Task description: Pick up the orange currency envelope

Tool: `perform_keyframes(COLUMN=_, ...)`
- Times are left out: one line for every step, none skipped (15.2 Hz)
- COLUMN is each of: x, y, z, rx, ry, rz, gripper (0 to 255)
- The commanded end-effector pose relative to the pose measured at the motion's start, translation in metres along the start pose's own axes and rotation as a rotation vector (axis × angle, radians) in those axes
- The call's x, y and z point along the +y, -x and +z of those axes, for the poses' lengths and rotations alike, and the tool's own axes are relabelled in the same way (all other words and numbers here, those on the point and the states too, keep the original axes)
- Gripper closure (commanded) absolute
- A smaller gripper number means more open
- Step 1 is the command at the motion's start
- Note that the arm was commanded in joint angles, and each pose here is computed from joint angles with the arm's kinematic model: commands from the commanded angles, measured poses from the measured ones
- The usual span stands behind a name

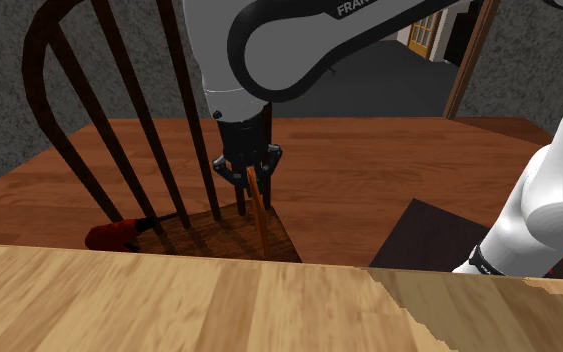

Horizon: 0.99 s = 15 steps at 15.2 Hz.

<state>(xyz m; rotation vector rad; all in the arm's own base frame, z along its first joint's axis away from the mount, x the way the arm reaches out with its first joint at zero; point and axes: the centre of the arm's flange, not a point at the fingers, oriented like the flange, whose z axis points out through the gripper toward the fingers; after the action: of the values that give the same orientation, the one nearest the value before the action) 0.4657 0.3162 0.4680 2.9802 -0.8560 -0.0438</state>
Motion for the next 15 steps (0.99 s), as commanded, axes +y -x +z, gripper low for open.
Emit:
perform_keyframes(x=0.0, y=0.0, z=-0.005, rx=-0.001, ry=0.001, rz=0.0, gripper=255)
perform_keyframes(x=0.001, y=0.0, z=-0.01, rx=-0.001, ry=0.001, rz=0.0, gripper=255)
perform_keyframes(x=0.001, y=0.0, z=-0.015, rx=-0.001, ry=0.001, rz=0.0, gripper=255)
perform_keyframes(x=0.001, y=0.0, z=-0.02, rx=-0.001, ry=0.001, rz=0.0, gripper=255)
perform_keyframes(x=0.001, y=0.0, z=-0.026, rx=-0.001, ry=0.001, rz=0.0, gripper=255)
perform_keyframes(x=0.002, y=0.0, z=-0.031, rx=-0.001, ry=0.001, rz=0.0, gripper=255)
perform_keyframes(x=0.002, y=0.001, z=-0.036, rx=-0.001, ry=0.001, rz=0.0, gripper=255)
perform_keyframes(x=0.002, y=0.001, z=-0.042, rx=-0.001, ry=0.001, rz=0.0, gripper=255)
perform_keyframes(x=0.002, y=0.001, z=-0.047, rx=-0.001, ry=0.001, rz=0.0, gripper=255)
perform_keyframes(x=0.002, y=0.001, z=-0.052, rx=-0.001, ry=0.001, rz=0.0, gripper=255)
perform_keyframes(x=0.003, y=0.001, z=-0.057, rx=-0.001, ry=0.001, rz=0.0, gripper=255)
perform_keyframes(x=0.003, y=0.001, z=-0.063, rx=-0.001, ry=0.001, rz=0.0, gripper=255)
perform_keyframes(x=0.003, y=0.001, z=-0.068, rx=-0.001, ry=0.001, rz=0.0, gripper=255)
perform_keyframes(x=0.003, y=0.001, z=-0.073, rx=-0.001, ry=0.001, rz=0.0, gripper=255)
perform_keyframes(x=0.004, y=0.001, z=-0.078, rx=-0.001, ry=0.001, rz=0.0, gripper=255)
